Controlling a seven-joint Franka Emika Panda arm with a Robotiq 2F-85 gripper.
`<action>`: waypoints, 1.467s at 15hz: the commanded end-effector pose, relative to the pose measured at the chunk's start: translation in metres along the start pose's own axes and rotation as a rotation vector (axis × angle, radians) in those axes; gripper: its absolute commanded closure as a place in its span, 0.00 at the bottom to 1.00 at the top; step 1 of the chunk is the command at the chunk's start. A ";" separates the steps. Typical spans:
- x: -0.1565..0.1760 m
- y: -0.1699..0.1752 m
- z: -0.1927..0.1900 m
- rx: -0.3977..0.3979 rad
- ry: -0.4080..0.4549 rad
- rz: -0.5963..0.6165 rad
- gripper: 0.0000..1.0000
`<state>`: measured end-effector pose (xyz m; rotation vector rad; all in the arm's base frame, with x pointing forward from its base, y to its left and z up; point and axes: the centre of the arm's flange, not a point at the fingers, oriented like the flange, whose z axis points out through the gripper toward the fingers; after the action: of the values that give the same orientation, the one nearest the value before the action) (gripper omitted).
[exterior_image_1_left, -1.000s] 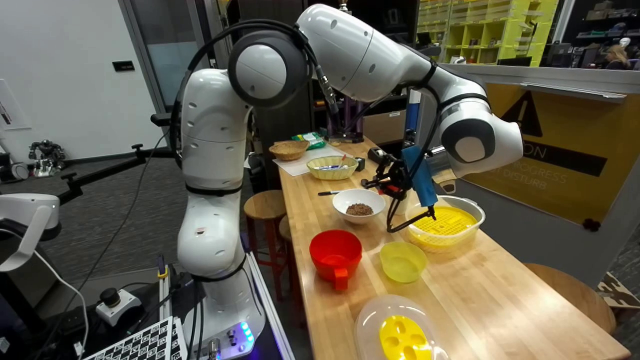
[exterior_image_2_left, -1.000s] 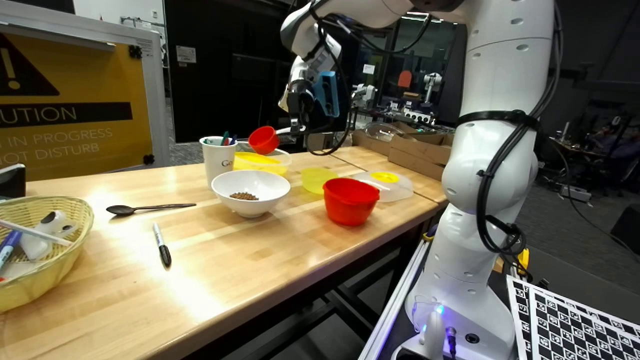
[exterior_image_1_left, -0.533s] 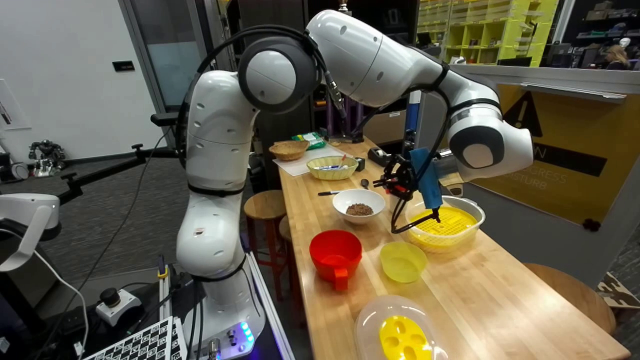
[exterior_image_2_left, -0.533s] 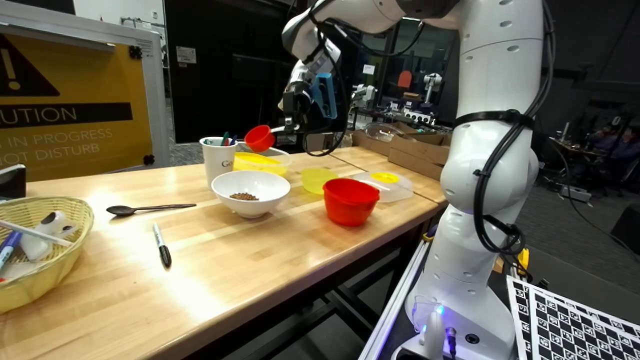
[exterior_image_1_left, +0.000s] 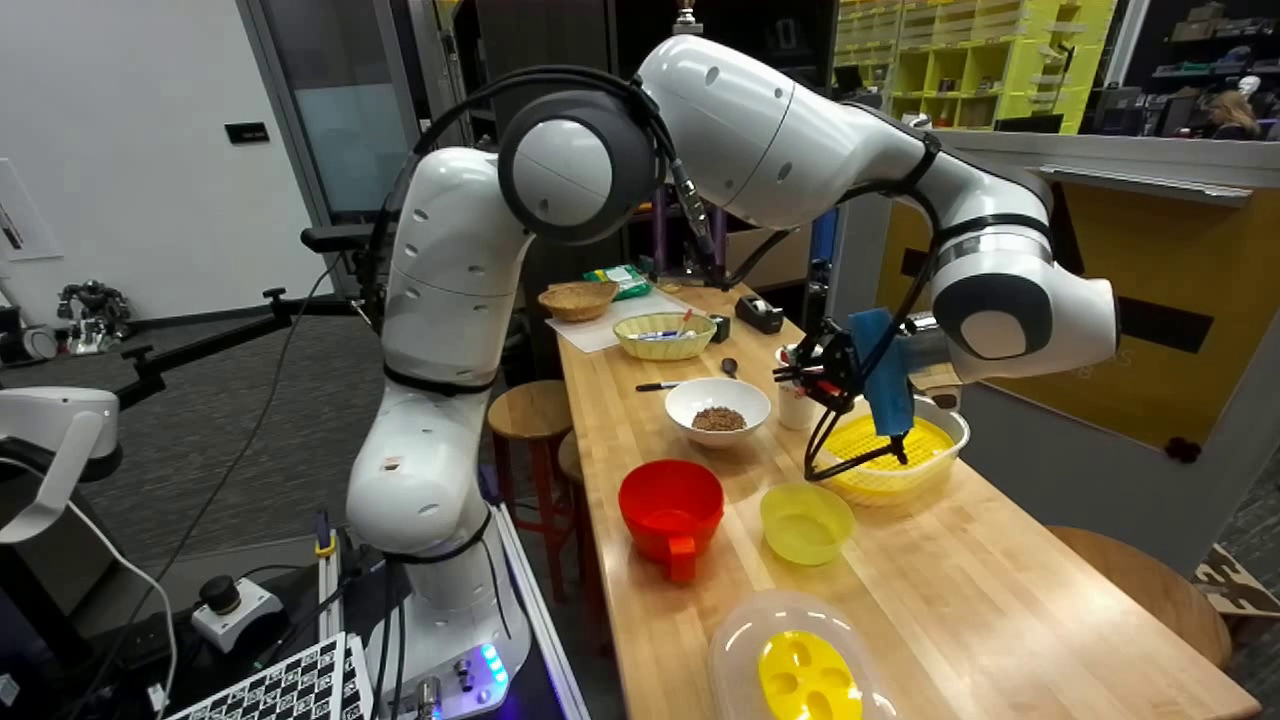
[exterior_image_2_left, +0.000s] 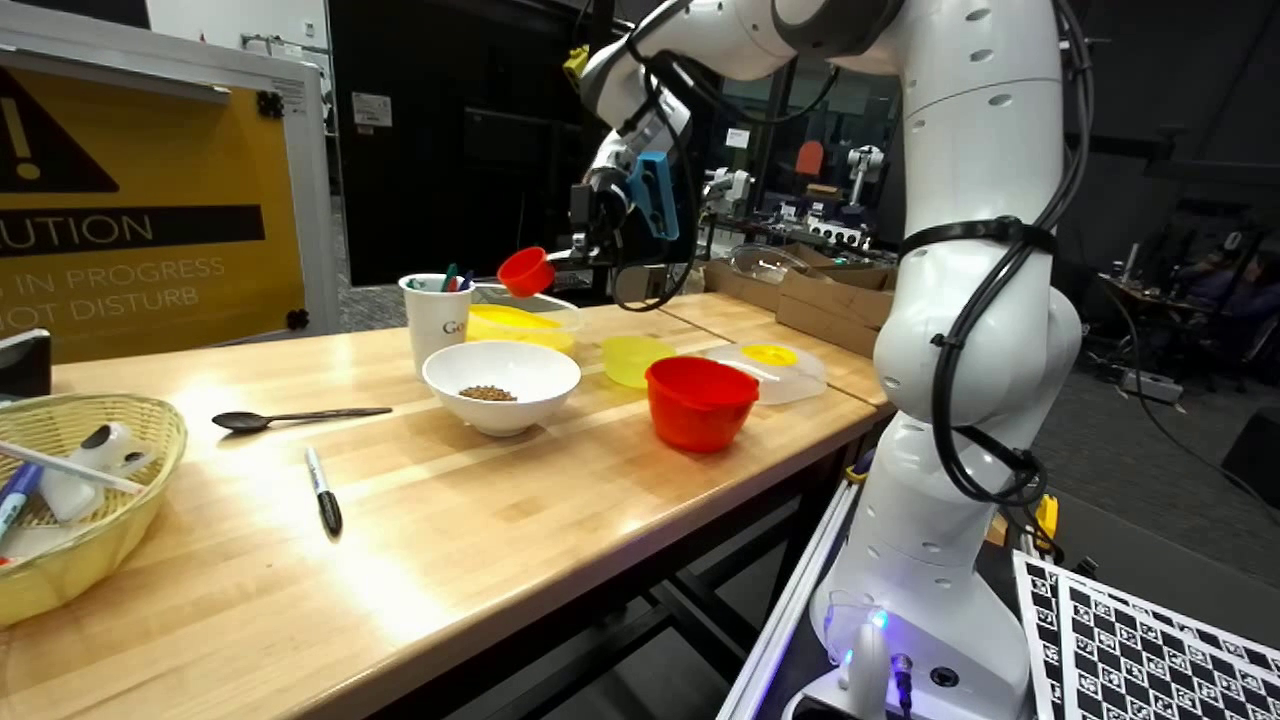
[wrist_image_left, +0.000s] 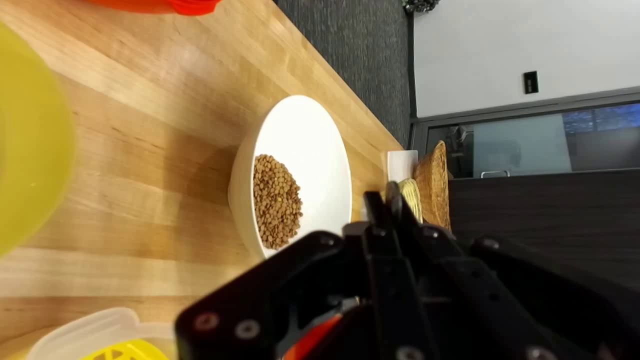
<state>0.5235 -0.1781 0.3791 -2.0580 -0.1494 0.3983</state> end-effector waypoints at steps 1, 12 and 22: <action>0.005 -0.006 -0.019 0.006 0.026 0.020 0.99; -0.004 0.023 -0.043 -0.020 0.068 0.099 0.99; -0.025 0.021 -0.049 -0.017 0.104 0.128 0.99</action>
<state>0.5288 -0.2275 0.3760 -2.0974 0.0051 0.3843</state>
